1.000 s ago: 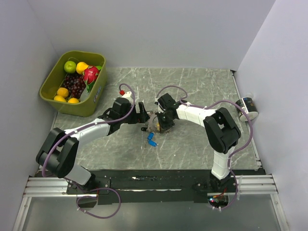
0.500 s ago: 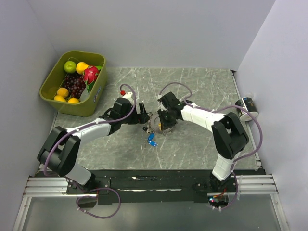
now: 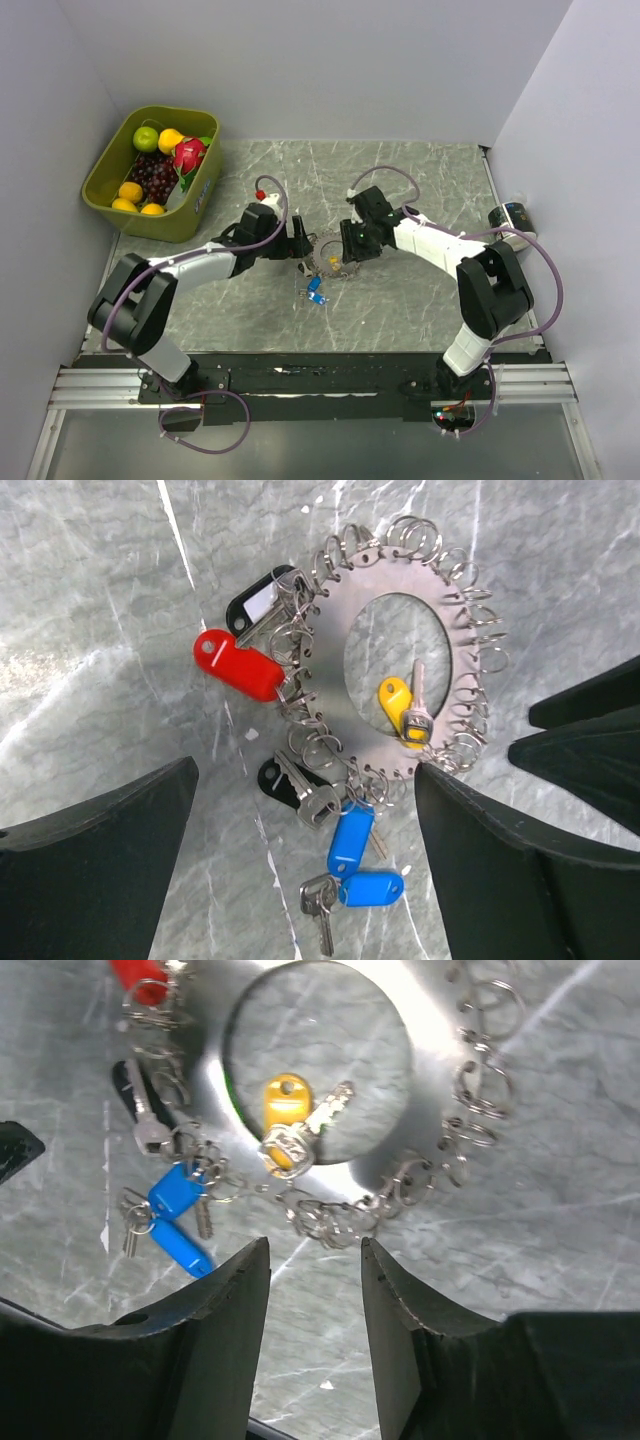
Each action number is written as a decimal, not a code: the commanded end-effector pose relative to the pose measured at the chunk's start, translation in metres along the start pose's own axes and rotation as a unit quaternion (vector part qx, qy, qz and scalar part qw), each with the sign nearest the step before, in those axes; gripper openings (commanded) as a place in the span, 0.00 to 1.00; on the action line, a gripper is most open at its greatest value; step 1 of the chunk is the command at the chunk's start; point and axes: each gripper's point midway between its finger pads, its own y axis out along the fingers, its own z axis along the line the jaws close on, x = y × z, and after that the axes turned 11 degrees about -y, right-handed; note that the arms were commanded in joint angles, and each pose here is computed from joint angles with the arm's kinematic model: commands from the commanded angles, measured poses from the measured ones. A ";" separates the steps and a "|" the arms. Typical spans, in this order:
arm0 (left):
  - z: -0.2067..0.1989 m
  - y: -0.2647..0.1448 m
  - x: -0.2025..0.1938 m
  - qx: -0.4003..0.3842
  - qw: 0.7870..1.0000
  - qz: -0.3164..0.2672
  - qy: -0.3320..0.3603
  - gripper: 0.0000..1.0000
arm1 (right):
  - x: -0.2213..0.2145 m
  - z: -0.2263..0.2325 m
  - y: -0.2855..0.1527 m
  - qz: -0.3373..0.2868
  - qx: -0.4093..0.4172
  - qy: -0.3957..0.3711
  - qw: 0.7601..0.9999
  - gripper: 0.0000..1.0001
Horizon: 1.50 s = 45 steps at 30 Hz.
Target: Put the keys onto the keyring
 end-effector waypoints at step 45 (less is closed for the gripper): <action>-0.023 0.024 -0.007 -0.049 0.997 0.053 -0.013 0.77 | -0.015 0.017 0.041 0.063 0.024 -0.041 0.997 0.37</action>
